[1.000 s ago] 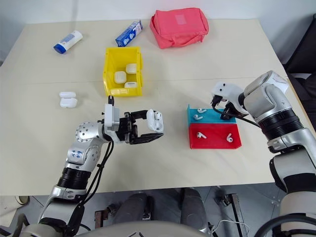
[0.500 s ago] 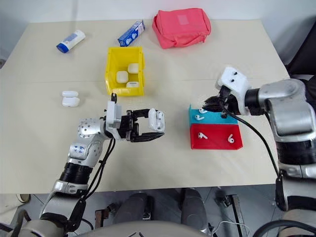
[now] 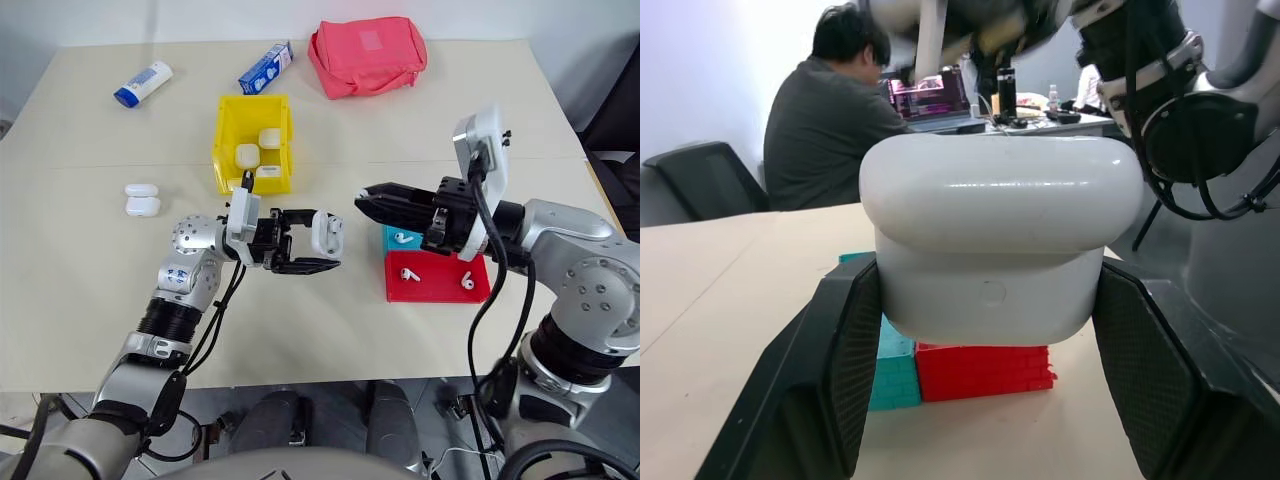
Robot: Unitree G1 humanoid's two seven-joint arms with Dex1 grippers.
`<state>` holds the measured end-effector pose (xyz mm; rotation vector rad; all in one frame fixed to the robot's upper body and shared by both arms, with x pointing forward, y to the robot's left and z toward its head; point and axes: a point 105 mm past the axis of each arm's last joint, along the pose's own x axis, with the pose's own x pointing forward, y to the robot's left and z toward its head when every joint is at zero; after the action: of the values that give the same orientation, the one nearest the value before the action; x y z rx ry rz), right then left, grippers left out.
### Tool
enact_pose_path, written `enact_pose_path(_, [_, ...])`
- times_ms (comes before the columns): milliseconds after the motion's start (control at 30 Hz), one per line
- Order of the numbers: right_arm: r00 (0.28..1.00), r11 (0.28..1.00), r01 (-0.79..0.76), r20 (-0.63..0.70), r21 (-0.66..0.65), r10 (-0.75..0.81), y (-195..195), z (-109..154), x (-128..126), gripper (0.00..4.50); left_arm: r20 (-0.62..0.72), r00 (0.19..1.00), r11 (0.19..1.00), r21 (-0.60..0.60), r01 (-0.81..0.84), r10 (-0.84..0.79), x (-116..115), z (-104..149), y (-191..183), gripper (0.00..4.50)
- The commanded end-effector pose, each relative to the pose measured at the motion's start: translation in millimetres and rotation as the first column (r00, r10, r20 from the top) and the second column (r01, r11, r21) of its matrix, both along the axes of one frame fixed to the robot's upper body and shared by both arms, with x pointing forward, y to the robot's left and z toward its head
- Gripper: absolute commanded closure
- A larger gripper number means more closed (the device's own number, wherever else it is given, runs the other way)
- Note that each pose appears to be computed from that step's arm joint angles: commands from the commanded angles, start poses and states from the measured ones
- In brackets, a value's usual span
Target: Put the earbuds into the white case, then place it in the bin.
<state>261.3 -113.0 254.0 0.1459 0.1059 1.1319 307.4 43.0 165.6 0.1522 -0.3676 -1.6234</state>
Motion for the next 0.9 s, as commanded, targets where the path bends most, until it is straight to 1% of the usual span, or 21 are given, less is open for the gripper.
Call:
enact_pose_path(33, [1.0,1.0,0.012,0.016,-0.001,-0.011,3.3,-0.5,-11.2,4.01,0.053,0.999,1.0,-0.004,0.014,-0.014,1.8,8.5,-3.2,1.72])
enact_pose_path(400, [0.999,0.999,0.041,-0.017,0.019,-0.04,19.3,-24.3,-16.4,4.01,0.062,0.996,0.998,-0.015,0.058,-0.057,-3.0,12.5,-4.9,1.72])
enact_pose_path(667, [0.999,0.999,0.036,-0.019,0.03,-0.035,25.5,-31.5,-16.3,4.01,0.056,0.996,0.998,-0.012,0.069,-0.068,-4.3,16.0,-3.1,1.72])
enact_pose_path(900, [0.999,0.999,0.007,-0.032,0.041,-0.006,31.9,-35.8,-19.8,4.01,0.026,0.998,0.999,-0.014,0.052,-0.052,-0.8,18.7,-4.2,1.72])
